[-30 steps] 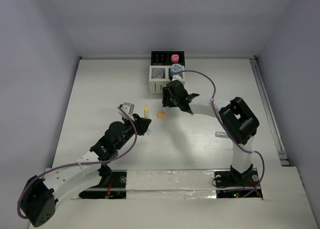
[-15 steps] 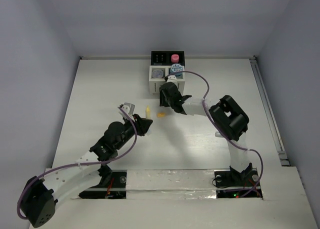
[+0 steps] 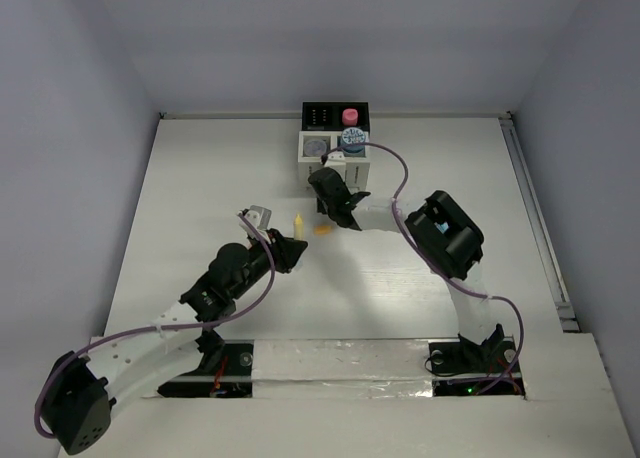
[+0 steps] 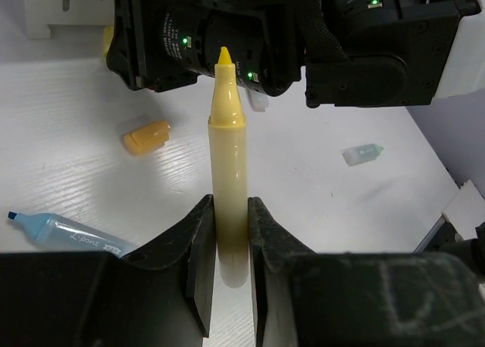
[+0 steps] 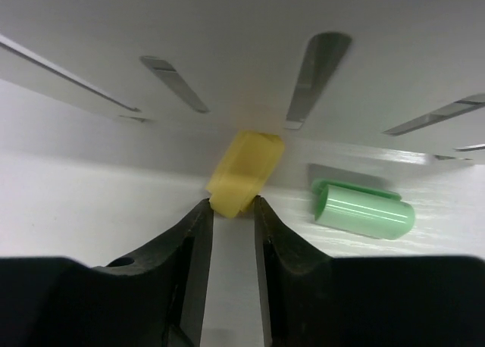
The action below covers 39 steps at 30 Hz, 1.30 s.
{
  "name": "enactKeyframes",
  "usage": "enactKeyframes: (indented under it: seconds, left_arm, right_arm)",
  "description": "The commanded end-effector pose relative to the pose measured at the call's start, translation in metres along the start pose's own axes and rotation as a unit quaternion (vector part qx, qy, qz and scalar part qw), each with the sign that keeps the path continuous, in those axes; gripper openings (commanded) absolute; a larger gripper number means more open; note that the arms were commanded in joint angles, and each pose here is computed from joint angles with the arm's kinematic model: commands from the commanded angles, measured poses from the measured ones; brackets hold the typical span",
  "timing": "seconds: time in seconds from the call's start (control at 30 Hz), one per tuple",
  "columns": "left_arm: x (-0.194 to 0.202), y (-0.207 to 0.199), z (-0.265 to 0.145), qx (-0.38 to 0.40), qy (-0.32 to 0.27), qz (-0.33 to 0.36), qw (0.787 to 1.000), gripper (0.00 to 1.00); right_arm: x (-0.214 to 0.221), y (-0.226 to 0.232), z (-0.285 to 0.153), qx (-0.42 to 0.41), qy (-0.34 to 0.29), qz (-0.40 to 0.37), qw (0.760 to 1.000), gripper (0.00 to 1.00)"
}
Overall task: Sort the stationery into containers
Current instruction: Close the pen cap on the pen.
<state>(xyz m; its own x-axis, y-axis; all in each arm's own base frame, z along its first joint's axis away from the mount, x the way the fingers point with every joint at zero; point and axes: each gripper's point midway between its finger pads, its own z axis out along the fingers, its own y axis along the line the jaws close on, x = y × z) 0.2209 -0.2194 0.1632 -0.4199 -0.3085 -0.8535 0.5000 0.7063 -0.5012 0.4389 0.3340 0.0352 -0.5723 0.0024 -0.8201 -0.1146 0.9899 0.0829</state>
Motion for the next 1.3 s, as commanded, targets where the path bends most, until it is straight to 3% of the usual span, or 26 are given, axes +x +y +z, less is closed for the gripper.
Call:
enactKeyframes:
  seconds: [0.0, 0.1, 0.23, 0.37, 0.6, 0.97, 1.27]
  left_arm:
    - [-0.018, -0.013, 0.002, 0.025, -0.03, -0.004, 0.999, 0.0]
    - [-0.017, -0.013, 0.003, 0.025, -0.028, -0.005, 0.999, 0.0]
    - [-0.016, -0.013, 0.004, 0.024, -0.026, -0.006, 0.999, 0.0]
    - [-0.017, -0.013, 0.004, 0.023, -0.025, -0.006, 0.999, 0.0]
    - [-0.016, -0.014, 0.004, 0.025, -0.021, -0.006, 0.999, 0.0]
    - [-0.014, -0.017, 0.006, 0.03, -0.014, -0.004, 0.999, 0.0]
    - [-0.016, -0.018, 0.007, 0.027, -0.014, -0.004, 1.0, 0.0]
  right_arm:
    - [-0.009, -0.007, -0.007, 0.024, -0.019, 0.002, 1.0, 0.3]
    - [-0.003, -0.013, -0.013, 0.023, -0.018, 0.006, 1.0, 0.31]
    - [-0.011, -0.002, -0.025, -0.008, -0.031, 0.019, 0.999, 0.6]
    - [-0.012, 0.002, -0.014, 0.001, -0.029, 0.02, 0.999, 0.65]
    - [-0.015, -0.004, 0.005, 0.034, -0.043, 0.036, 0.998, 0.58]
    - [-0.022, -0.005, 0.019, 0.06, -0.055, 0.025, 0.996, 0.58]
    - [-0.001, -0.017, 0.009, 0.059, -0.039, 0.027, 0.997, 0.21]
